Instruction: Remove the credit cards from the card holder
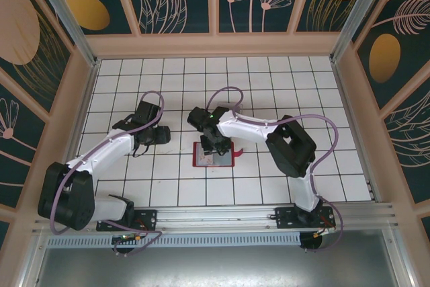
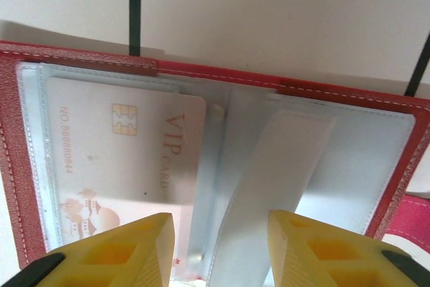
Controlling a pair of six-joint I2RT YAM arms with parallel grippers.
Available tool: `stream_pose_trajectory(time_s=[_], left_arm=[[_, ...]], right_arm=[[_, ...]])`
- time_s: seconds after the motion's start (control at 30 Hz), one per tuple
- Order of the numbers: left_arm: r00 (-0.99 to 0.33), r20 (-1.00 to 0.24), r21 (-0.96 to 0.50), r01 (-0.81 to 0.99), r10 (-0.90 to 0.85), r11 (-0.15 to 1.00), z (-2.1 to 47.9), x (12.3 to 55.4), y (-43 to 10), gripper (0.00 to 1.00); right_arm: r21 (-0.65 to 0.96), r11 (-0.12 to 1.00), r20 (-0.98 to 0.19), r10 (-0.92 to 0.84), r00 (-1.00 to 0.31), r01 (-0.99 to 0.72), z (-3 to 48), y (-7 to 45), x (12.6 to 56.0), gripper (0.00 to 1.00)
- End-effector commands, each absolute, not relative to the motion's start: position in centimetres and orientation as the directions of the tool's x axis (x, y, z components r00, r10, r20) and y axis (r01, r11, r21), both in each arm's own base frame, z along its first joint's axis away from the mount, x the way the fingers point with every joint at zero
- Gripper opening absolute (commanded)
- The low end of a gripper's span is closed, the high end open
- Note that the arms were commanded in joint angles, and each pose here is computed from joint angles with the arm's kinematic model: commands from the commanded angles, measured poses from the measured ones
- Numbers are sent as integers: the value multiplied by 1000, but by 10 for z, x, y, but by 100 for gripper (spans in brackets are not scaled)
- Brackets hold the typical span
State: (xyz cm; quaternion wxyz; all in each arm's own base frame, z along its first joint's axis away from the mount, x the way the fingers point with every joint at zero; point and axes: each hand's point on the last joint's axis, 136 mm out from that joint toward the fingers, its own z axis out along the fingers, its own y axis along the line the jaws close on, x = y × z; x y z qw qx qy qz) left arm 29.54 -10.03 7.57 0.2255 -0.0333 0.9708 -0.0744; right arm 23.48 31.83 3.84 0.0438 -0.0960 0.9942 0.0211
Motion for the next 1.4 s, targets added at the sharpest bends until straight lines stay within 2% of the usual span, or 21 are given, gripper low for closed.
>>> stream_pose_trajectory(time_s=[0.0, 0.3, 0.8, 1.07, 1.37], left_arm=[[-892, -437, -194, -34, -117, 980, 78, 302, -106, 54], [-905, -413, -253, 5, -103, 967, 78, 300, -126, 50], [-944, -327, -386, 87, -48, 919, 61, 277, -197, 48], [-957, -290, -427, 102, -28, 899, 53, 265, -214, 44], [-973, -231, -428, 113, 12, 896, 35, 252, -227, 41]], right_arm=[[-4, 985, -129, -170, -977, -171, 57, 308, 234, 43], [-40, 988, -144, -153, -978, -149, 62, 289, 232, 45], [-58, 993, -169, -113, -979, -104, 65, 257, 238, 45], [147, 984, -181, -77, -981, -104, 74, 277, 241, 45], [384, 916, -144, -67, -987, -118, 75, 316, 236, 44]])
